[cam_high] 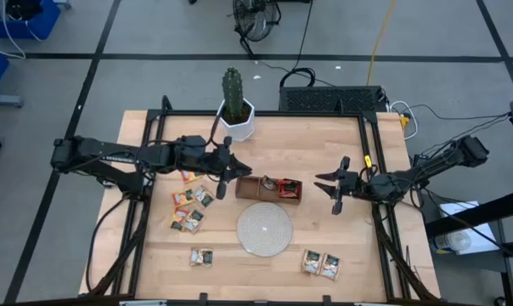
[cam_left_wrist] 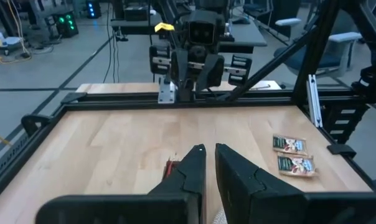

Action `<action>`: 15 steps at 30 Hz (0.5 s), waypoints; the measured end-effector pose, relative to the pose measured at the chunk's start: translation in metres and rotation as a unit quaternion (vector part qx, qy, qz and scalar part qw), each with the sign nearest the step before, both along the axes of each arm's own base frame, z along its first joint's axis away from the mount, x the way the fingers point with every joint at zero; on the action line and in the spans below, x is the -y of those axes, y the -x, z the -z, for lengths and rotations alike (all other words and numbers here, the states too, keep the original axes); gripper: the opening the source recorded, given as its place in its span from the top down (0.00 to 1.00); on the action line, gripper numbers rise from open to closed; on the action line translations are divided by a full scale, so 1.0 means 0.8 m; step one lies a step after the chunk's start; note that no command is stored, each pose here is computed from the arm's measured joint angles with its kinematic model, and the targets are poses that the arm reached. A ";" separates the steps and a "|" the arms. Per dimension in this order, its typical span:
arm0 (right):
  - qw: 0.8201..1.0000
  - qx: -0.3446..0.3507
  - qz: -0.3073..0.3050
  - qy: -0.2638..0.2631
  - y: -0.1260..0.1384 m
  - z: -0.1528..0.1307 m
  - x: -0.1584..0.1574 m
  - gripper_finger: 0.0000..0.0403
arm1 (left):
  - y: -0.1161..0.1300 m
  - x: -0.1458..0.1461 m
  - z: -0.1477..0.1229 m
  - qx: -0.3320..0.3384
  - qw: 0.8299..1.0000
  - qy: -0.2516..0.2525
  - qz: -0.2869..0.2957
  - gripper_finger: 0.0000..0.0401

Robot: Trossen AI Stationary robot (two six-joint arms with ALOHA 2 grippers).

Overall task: Pick & Place Tea
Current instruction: Put the brown tea bag into the middle section of the wooden organizer

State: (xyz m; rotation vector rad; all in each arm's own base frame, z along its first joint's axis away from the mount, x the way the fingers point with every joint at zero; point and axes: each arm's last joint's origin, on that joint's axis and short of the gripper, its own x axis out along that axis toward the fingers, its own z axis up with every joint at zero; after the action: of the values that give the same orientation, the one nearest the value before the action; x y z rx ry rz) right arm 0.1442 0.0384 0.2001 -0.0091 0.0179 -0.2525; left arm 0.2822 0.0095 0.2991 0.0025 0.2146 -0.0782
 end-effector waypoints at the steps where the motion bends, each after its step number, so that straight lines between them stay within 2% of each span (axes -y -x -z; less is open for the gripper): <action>1: 1.000 0.000 -0.001 -0.005 0.000 0.000 0.000 0.77 | 0.000 0.000 0.000 0.002 1.000 0.000 0.000 0.90; 15: 1.000 -0.007 -0.001 0.009 0.000 0.001 0.000 0.77 | -0.001 0.000 -0.003 0.011 1.000 -0.001 0.000 0.90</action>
State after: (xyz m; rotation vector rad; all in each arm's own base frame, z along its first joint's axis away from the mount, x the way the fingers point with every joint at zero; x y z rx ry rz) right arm 0.1442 0.0385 0.1990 -0.0290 0.0301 -0.2508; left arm 0.2827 0.0096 0.3011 0.0044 0.1922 -0.0780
